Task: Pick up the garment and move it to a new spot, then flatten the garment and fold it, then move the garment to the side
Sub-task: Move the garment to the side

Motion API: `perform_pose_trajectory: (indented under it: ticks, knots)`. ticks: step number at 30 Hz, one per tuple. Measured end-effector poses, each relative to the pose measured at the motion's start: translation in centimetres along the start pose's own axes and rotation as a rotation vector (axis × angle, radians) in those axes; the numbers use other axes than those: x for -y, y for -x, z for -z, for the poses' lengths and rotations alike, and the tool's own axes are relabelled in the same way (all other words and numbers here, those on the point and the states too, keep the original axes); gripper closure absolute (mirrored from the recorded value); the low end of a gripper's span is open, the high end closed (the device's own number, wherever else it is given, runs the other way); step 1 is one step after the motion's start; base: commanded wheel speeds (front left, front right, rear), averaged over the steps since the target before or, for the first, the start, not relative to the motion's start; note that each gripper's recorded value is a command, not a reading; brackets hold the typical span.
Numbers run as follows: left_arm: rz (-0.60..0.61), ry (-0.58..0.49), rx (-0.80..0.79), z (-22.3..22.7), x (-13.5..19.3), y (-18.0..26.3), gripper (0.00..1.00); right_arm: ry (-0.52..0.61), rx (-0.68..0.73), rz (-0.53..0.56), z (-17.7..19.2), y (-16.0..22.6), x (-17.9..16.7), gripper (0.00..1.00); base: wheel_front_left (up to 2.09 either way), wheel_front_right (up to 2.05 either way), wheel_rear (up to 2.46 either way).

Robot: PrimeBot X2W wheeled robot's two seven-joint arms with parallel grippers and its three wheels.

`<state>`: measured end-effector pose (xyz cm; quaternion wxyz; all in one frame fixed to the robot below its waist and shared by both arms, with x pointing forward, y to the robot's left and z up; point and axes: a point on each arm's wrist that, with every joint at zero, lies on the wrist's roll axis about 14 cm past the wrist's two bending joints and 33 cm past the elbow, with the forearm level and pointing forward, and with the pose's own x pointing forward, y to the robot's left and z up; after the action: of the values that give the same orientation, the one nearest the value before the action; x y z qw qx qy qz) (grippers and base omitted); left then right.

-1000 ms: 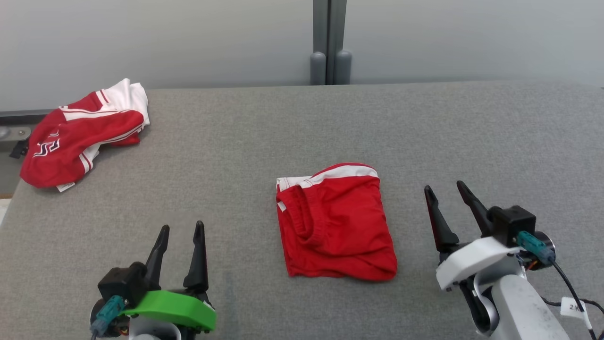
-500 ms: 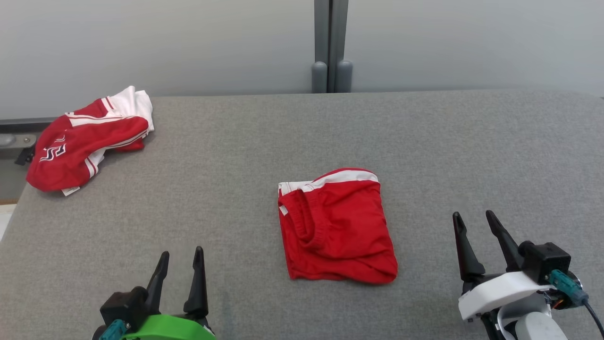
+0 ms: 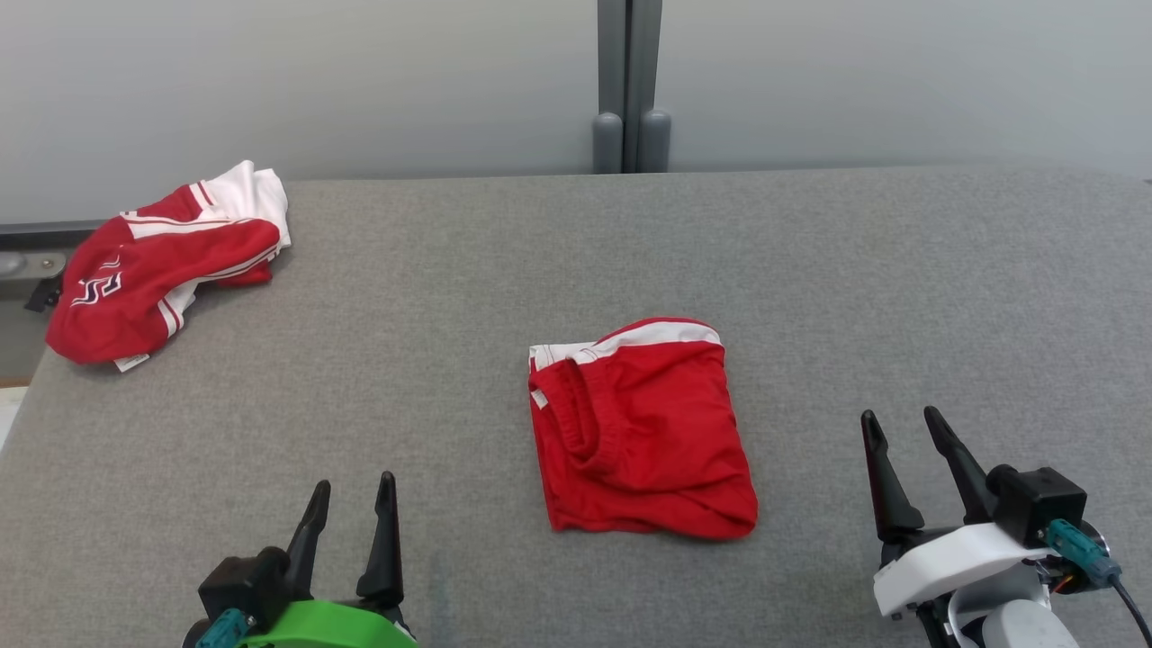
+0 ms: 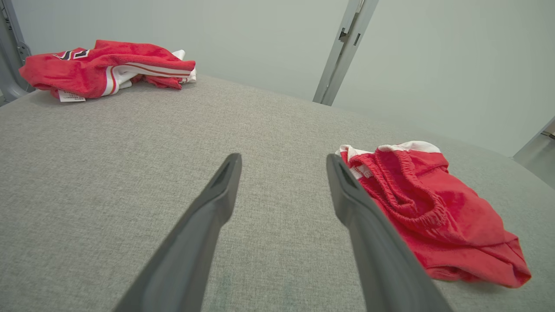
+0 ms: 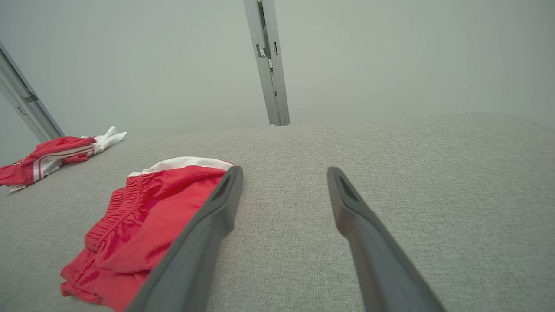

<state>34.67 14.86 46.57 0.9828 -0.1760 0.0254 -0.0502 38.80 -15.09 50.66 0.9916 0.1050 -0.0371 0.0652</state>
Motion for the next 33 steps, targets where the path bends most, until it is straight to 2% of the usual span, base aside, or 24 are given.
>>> perform_pose_trajectory:
  ticks: [10, 21, 28, 33]
  knots:
    - [-0.002, 0.001, -0.003, 0.1, -0.1, -0.2, 0.00, 0.023, -0.048, -0.010, 1.5, -0.5, -0.2, 0.00, 0.00, 0.00, 0.00]
    - [-0.019, -0.001, -0.006, 0.1, -0.6, -0.9, 0.00, 0.121, -0.158, -0.152, 1.3, -6.8, -4.5, 0.00, 0.00, 0.00, 0.00]
    - [-0.054, -0.001, -0.004, 0.0, -1.7, -0.4, 0.00, 0.115, -0.353, -0.195, 4.1, -8.3, -6.3, 0.00, 0.00, 0.00, 0.00]
    - [-0.100, -0.005, -0.006, 0.0, -3.1, 0.1, 0.00, 0.103, -0.522, -0.210, 7.4, -7.9, -7.0, 0.00, 0.00, 0.00, 0.00]
